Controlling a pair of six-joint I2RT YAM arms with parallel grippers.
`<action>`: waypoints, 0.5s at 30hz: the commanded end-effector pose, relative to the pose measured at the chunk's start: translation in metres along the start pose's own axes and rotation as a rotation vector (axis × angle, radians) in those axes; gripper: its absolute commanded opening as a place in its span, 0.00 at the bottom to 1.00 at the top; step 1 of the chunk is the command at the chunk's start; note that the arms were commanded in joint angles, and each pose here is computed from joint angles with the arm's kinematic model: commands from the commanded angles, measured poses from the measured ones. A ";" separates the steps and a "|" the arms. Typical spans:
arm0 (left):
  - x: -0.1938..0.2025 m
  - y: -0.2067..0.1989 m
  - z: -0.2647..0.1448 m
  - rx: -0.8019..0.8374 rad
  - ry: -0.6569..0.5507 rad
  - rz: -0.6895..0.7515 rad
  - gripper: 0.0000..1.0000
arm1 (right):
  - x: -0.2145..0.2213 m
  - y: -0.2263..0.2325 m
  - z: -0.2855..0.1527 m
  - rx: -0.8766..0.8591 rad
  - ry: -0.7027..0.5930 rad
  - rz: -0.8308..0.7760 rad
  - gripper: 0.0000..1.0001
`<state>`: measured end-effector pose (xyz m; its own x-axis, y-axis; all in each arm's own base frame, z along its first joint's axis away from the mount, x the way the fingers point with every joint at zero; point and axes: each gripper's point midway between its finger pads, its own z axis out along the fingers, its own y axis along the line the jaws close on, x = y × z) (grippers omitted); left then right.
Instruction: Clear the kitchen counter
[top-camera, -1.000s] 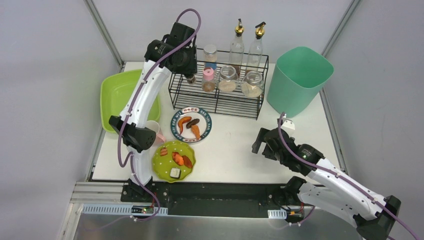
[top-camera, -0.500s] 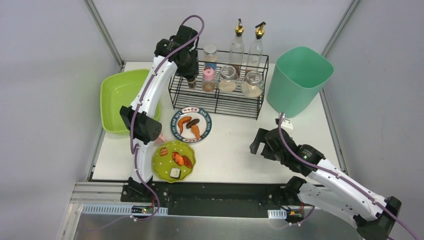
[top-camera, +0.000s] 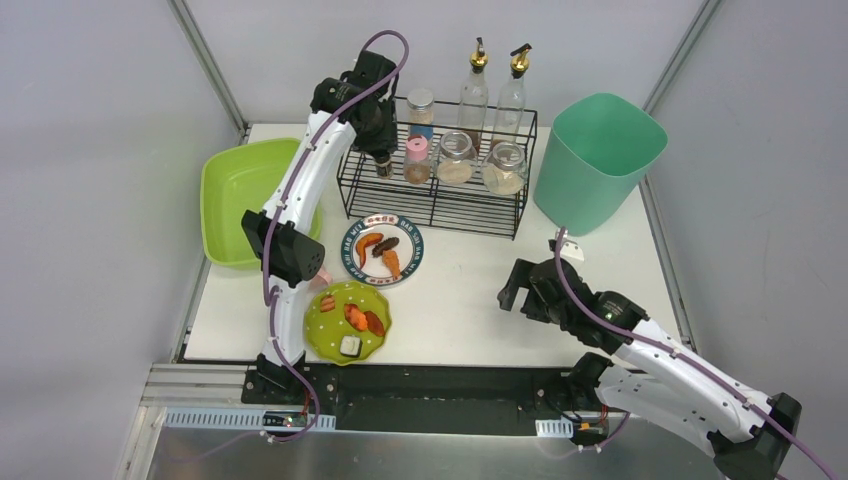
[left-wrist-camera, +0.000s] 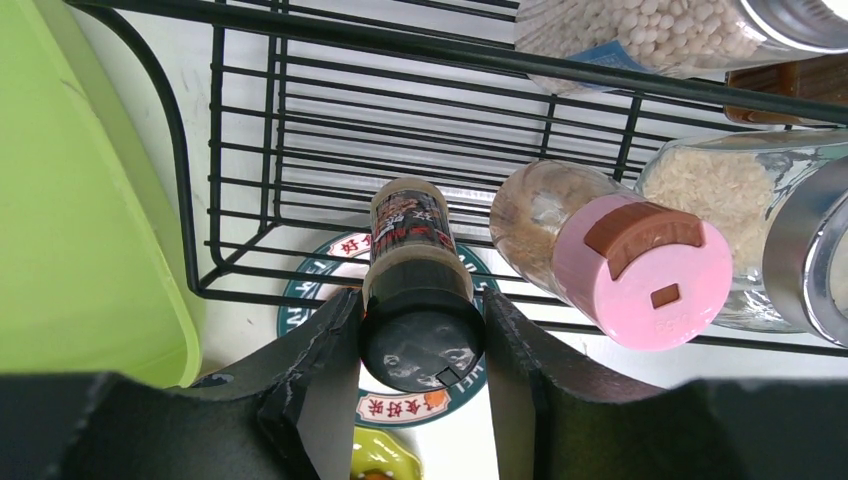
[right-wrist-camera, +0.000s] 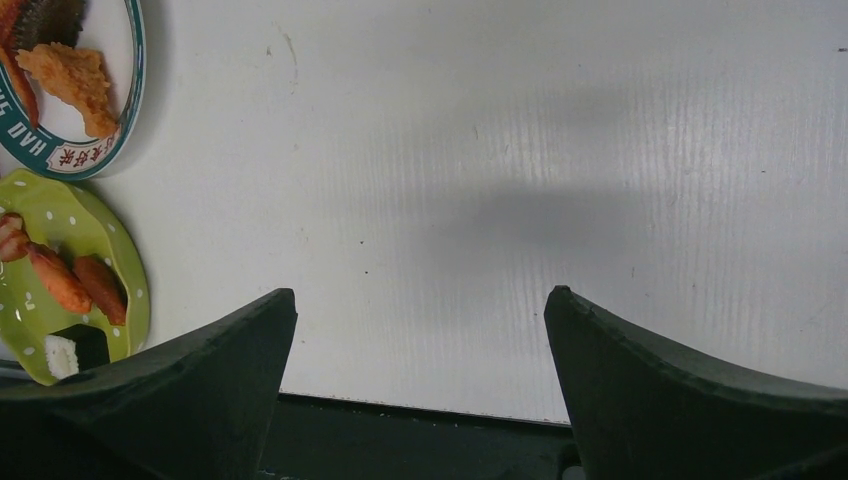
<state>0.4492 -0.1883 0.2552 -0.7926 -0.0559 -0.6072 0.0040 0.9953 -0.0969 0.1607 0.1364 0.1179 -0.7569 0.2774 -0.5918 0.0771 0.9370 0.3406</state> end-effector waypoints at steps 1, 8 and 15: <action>-0.004 0.005 0.003 -0.020 -0.005 -0.021 0.45 | 0.000 0.002 0.000 -0.018 -0.002 0.011 0.99; -0.005 0.007 0.004 -0.025 -0.006 -0.024 0.70 | 0.001 0.002 0.000 -0.016 0.003 0.010 0.99; -0.009 0.005 -0.002 -0.010 -0.023 -0.029 0.78 | 0.003 0.000 0.001 -0.012 0.006 0.016 0.99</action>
<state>0.4529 -0.1897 0.2429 -0.8061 -0.0570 -0.5890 -0.0056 0.9960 -0.0888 0.1587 0.1379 0.1164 -0.7645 0.2755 -0.5828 0.0727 0.9352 0.3467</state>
